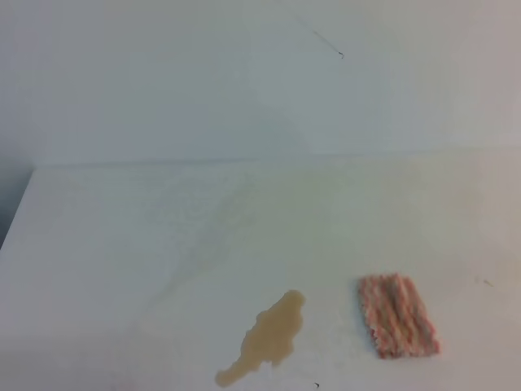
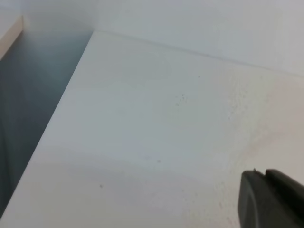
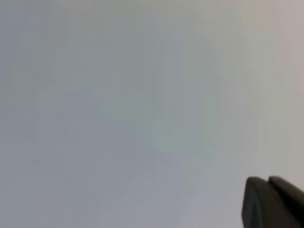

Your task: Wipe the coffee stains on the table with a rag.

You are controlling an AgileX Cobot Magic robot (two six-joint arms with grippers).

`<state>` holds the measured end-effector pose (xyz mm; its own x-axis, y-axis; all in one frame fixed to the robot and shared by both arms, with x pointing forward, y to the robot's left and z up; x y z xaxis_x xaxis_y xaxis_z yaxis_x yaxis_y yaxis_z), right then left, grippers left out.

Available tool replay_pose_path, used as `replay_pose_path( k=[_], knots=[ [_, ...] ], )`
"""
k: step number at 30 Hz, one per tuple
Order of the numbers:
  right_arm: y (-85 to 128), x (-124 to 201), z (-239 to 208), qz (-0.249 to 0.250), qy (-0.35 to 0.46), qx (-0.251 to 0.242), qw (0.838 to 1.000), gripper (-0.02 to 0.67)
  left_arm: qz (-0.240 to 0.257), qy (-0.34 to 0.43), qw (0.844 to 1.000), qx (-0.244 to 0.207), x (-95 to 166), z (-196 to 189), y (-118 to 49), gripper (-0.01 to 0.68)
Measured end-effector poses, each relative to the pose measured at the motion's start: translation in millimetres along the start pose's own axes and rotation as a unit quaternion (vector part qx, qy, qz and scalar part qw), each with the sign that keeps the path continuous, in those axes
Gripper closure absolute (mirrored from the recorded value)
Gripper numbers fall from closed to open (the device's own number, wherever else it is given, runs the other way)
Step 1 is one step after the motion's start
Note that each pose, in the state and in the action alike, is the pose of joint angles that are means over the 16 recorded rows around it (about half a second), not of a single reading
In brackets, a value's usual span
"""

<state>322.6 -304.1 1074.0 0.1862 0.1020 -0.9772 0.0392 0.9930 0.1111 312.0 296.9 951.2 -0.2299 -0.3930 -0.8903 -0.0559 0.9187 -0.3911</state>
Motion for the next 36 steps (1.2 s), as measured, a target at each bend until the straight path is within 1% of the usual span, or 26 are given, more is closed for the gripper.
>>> replay_pose_path(
  k=[2,4,7,11,16,20,25,28,32,36],
  knots=[
    [4,-2,11,0.000,0.048,-0.012,0.999,0.653,0.000,0.000,1.000,0.000,-1,0,-0.3,0.674],
    [9,-1,23,0.003,0.104,-0.027,0.994,0.653,0.000,0.000,1.000,0.000,-1,0,-0.3,0.674],
    [17,3,41,0.003,0.196,-0.053,0.979,0.653,0.000,0.000,1.000,0.000,1,0,0.6,0.673],
    [27,11,63,0.012,0.309,-0.092,0.947,0.652,0.000,0.000,1.000,0.000,2,0,0.9,0.673],
    [42,23,82,0.048,0.411,-0.153,0.898,0.652,0.000,0.000,1.000,0.000,2,0,0.9,0.673],
    [57,32,96,0.082,0.451,-0.216,0.862,0.652,0.000,0.000,1.000,0.000,3,1,1.3,0.673],
    [74,46,109,0.131,0.472,-0.287,0.823,0.651,0.000,0.000,1.000,0.000,1,0,0.6,0.673],
    [84,58,115,0.144,0.485,-0.320,0.801,0.650,0.000,0.000,1.000,0.000,2,0,1.0,0.673],
    [99,80,119,0.138,0.517,-0.343,0.772,0.649,0.000,0.000,1.000,-0.001,4,1,1.9,0.673],
    [113,105,119,0.109,0.564,-0.328,0.750,0.648,0.000,0.000,1.000,0.000,3,1,1.3,0.673]
  ],
)
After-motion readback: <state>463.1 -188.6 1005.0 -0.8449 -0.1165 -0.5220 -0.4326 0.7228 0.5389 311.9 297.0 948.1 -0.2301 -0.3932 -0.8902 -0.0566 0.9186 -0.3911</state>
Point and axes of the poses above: a point on each arm's last joint axis where the gripper is mounted, z pointing out along that axis toward the gripper, y along the wrist's bending axis when the last joint is at zero, x = y × z, the point moved 2 cm from there along z, pointing out along that axis toward the gripper, and after that the axes turned 4 degrees about -z, right-handed, at the moved point
